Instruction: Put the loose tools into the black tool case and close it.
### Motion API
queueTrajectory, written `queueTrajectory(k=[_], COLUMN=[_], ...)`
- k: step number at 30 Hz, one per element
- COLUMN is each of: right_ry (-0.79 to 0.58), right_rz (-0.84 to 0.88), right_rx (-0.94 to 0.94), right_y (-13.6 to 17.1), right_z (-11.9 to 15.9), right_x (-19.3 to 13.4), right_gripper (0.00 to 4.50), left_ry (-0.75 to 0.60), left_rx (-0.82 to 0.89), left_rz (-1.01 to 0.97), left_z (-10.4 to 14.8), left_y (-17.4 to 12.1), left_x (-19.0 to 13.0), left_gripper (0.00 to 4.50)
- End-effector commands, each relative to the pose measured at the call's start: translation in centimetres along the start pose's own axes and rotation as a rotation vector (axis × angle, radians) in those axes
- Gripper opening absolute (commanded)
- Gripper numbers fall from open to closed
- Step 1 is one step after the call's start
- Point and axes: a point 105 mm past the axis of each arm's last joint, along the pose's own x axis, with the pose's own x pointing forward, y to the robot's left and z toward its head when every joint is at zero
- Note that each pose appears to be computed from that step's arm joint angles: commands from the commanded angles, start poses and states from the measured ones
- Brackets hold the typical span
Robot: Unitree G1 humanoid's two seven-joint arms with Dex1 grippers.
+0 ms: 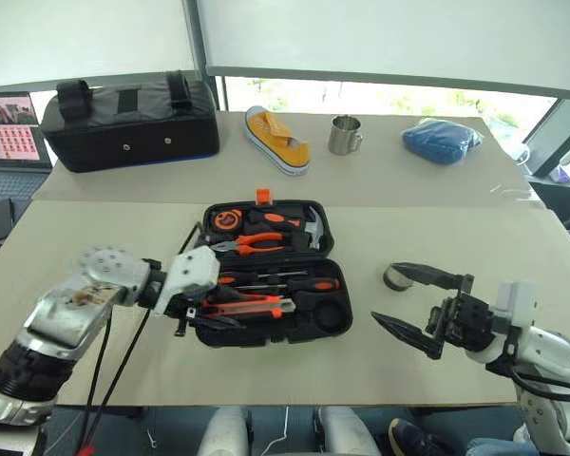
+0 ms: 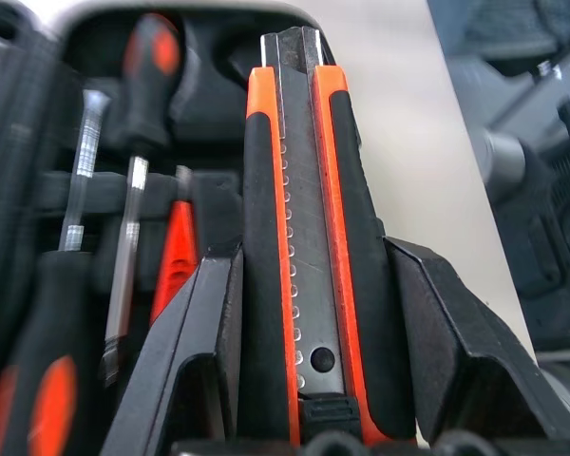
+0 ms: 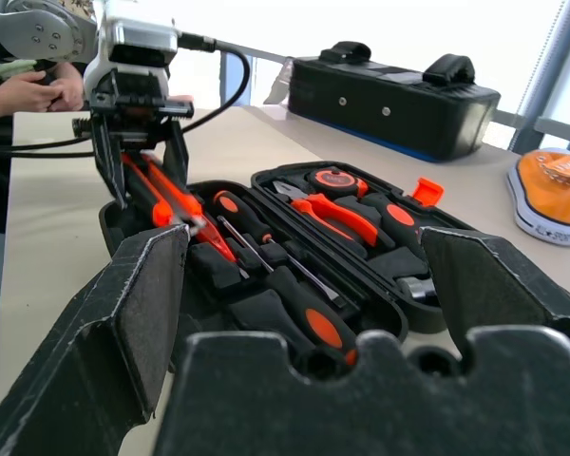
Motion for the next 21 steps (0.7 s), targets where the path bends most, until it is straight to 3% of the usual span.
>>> queueTrajectory(k=[1,21], right_ry=[-0.028,-0.027], right_rz=[-0.002,-0.025], right_rx=[-0.029,-0.028], right_y=[0.4,0.6], right_z=[1.1,0.9], right_x=[0.0,-0.1], right_gripper=[4.50,4.50], left_ry=[0.071,0.081], left_rx=[0.029,0.035], left_rz=[0.039,0.038], left_z=[0.0,0.6], left_y=[0.7,-0.7], left_x=[0.4,4.7], left_gripper=[1.74,1.74])
